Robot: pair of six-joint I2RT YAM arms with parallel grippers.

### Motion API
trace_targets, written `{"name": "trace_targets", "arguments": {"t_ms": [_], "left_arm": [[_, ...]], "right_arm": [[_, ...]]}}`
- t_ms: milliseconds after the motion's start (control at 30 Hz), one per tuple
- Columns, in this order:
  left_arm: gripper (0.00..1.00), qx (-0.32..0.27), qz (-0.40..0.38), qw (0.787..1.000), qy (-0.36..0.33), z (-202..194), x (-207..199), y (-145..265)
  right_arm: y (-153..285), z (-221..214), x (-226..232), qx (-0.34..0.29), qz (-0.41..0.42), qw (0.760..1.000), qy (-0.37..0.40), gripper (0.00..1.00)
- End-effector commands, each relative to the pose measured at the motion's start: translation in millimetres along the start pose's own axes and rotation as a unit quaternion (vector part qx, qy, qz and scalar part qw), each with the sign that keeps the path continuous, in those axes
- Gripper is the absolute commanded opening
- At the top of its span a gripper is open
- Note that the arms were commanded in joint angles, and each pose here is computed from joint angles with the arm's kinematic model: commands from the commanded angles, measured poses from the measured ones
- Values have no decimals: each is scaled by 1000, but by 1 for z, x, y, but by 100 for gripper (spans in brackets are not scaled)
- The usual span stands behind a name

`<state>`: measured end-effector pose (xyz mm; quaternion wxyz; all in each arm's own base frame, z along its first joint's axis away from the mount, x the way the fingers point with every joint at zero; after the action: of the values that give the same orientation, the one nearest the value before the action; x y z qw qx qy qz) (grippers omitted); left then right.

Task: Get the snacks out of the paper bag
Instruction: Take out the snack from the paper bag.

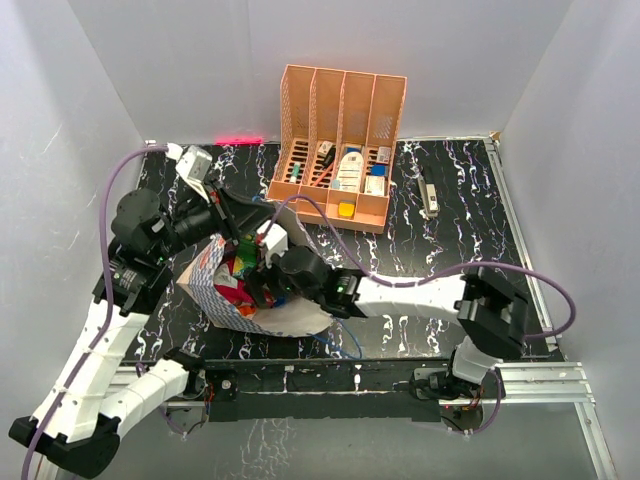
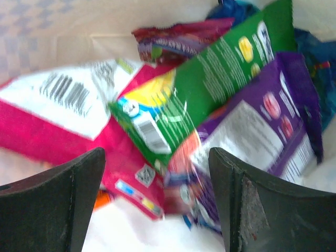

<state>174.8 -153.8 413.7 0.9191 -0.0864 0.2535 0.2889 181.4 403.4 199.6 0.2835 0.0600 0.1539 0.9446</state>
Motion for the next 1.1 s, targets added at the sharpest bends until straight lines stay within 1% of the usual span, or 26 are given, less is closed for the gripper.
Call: {"name": "trace_targets", "arguments": {"t_ms": [0, 133, 267, 400, 467, 567, 667, 767, 900, 967, 1067], "left_arm": [[0, 4, -123, 991, 46, -9, -32, 12], [0, -9, -116, 992, 57, -14, -34, 22], [0, -16, -122, 990, 67, -14, -37, 26], [0, -31, -128, 989, 70, -6, -42, 26], [0, -38, -125, 989, 68, -1, -44, 25], [0, -42, -116, 990, 62, 4, -44, 24], [0, -42, -117, 990, 61, 8, -45, 22], [0, -41, -116, 991, 58, 11, -46, 21], [0, -45, -110, 991, 56, 11, -46, 23], [0, -48, -106, 992, 56, 12, -45, 23], [0, -52, -93, 993, 57, 12, -42, 22]], "right_arm": [[39, 15, -10, -29, -13, 999, -14, 84], [63, 15, -14, -45, -8, 999, -19, 83], [68, 21, -15, -84, -7, 996, -34, 76], [49, 35, -10, -103, -10, 993, -63, 68], [36, 40, -7, -100, -11, 992, -79, 64], [17, 39, -1, -94, -7, 991, -95, 56], [6, 37, 3, -87, -3, 990, -107, 52], [2, 38, 10, -87, 3, 991, -99, 51], [1, 36, 17, -85, -22, 993, -81, 52], [-5, 25, 15, -61, -45, 994, -81, 56], [-11, 7, 13, -27, -71, 994, -84, 59]]}}
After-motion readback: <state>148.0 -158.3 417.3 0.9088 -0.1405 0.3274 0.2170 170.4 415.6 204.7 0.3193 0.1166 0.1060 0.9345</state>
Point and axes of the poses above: each gripper's point midway between its finger pads, its own y axis back along the fingers, its own x axis along the line the jaws close on, z = x × y, the point moved 7 cm from there along y, back along the fingers, and after that the axes turned 8 degrees about y, right-handed, at the moved point
